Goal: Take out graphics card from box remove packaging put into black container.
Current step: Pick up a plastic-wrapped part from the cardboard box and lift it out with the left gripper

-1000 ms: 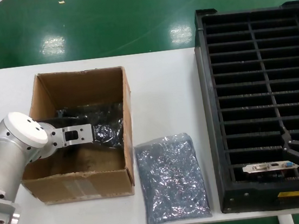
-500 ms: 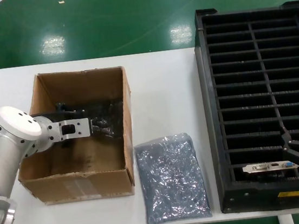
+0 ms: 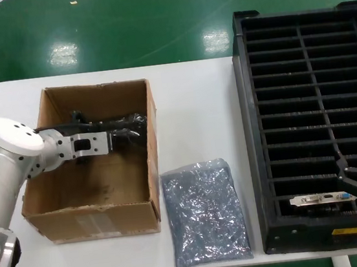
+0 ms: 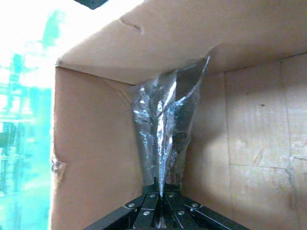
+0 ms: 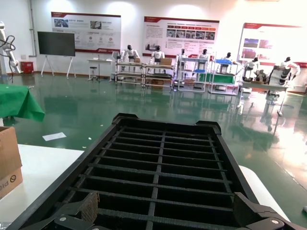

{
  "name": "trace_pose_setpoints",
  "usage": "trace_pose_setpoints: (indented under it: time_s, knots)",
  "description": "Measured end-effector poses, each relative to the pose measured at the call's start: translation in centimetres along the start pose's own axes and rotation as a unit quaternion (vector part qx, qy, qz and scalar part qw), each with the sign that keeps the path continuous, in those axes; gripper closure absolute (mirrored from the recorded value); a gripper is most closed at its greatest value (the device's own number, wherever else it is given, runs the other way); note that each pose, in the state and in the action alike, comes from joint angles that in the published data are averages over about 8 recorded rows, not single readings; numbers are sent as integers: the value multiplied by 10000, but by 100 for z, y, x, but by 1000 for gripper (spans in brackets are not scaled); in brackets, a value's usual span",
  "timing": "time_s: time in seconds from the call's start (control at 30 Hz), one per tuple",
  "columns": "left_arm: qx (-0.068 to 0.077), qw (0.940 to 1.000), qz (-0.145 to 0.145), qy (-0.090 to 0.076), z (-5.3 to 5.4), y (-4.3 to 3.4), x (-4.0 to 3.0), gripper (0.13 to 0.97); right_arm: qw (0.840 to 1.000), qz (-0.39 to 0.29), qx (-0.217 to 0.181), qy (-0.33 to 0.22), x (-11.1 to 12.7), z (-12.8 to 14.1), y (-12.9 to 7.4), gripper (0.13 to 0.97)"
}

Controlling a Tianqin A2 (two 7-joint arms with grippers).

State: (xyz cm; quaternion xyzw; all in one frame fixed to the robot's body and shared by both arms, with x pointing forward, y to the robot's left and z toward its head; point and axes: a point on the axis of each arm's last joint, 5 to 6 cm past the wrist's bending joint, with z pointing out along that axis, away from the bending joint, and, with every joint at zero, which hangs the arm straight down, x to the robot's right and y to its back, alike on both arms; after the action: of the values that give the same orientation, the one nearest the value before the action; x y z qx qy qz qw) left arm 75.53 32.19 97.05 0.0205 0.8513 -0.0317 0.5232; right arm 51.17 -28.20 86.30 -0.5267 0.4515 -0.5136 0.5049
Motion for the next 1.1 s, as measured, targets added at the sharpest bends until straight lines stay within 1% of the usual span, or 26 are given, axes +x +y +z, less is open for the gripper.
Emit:
trace_pose_setpoints:
  time_s: [0.13,0.23,0.3,0.43,0.57,0.7,0.8,0.97,1.1]
  knots:
    - [95,9997,59,-199,-34,37,-86,958,10000,0,0,0,0,0,0,130]
    - [167,9989,119,-421,-80,84,-154,959,10000,0,0,0,0,0,0,130]
    - [216,9980,161,-568,-122,119,-188,959,10000,0,0,0,0,0,0,130]
    - [331,9958,250,-821,-243,189,-222,959,10000,0,0,0,0,0,0,130]
    - [474,9938,309,-959,-409,245,-226,959,10000,0,0,0,0,0,0,130]
    - [593,9923,332,-1037,-621,295,-220,959,10000,0,0,0,0,0,0,130]
    - [650,9911,327,-1119,-806,328,-219,959,10000,0,0,0,0,0,0,130]
    - [744,9879,209,-1347,-1167,361,-238,959,10000,0,0,0,0,0,0,130]
    - [897,9844,7,-1512,-1490,340,-239,959,10000,0,0,0,0,0,0,130]
